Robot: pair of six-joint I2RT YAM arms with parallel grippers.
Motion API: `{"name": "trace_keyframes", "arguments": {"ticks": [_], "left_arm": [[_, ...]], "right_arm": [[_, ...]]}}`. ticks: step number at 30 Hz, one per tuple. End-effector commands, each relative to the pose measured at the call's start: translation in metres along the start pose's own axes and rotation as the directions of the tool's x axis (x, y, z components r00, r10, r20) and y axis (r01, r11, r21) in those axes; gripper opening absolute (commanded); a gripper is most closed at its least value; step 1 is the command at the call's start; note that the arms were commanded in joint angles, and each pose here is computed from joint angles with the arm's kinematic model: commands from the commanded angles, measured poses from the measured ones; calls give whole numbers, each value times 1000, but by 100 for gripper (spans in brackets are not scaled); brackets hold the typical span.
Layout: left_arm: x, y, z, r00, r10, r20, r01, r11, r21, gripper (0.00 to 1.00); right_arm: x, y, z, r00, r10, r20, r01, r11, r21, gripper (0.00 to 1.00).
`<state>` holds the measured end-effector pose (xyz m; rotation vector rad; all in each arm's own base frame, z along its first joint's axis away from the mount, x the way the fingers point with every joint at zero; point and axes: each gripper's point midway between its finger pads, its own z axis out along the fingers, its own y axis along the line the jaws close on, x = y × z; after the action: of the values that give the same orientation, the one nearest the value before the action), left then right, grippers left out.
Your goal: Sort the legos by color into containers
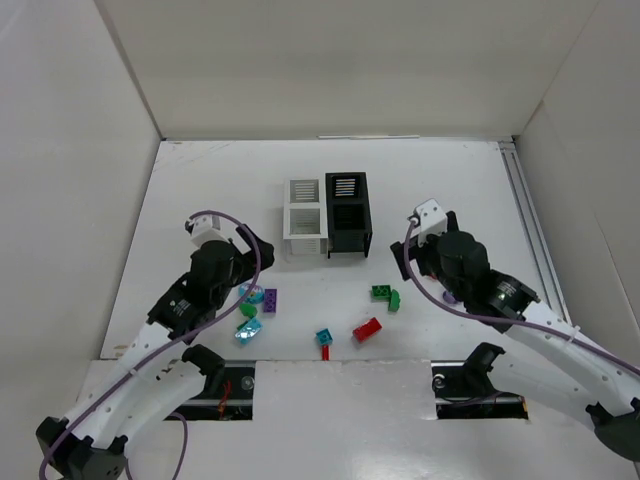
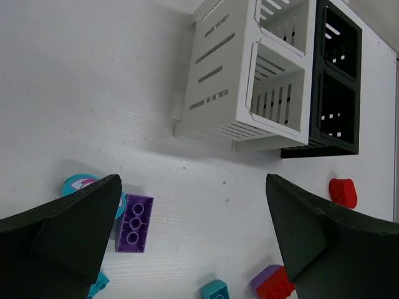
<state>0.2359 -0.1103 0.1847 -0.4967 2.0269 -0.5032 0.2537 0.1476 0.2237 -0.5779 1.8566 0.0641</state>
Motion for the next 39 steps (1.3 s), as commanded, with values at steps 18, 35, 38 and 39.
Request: {"name": "trace_keyframes", "arguments": {"ticks": [18,35,38,39], "left_arm": [[-20,-26,1,994,58,97,-70,990,123,100],[-27,-31,3,990,67,126,-85,987,137,100],[-25,-29,3,989,80,121,-96,987,130,100],[-25,-29,3,989,80,121,-96,987,130,100]], "right_arm": [[75,27,6,981,54,-187,-68,995,-70,96],[123,68,38,955,125,-269,-169,975,-146,91],[139,75,38,942,107,-318,-165,973,-160,91],[136,76,39,945,111,-309,-167,973,-160,89]]}}
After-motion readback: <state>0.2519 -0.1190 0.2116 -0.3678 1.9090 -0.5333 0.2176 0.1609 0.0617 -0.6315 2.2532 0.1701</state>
